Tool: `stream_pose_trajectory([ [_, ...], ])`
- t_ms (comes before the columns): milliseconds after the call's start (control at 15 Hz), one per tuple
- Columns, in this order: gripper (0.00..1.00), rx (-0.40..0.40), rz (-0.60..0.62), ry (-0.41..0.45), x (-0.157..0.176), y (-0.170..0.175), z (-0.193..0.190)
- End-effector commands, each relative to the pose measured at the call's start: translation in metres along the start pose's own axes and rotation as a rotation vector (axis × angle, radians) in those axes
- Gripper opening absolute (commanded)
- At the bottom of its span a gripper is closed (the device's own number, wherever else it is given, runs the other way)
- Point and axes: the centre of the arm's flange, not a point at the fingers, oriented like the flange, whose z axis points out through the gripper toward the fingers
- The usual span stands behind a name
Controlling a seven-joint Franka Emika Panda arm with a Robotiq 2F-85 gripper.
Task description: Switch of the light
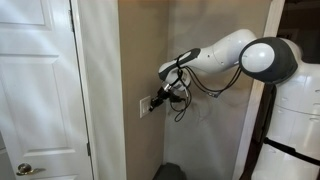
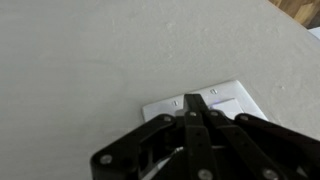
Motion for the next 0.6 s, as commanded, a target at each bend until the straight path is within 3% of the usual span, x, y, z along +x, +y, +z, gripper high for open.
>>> stream_pose_trajectory([
  [0,0.0,-0.01,-0.03,0.019,0.009,-0.005,0.0],
  [533,0.0,-0.024,-0.072,-0.021,0.018,-0.018,0.013],
])
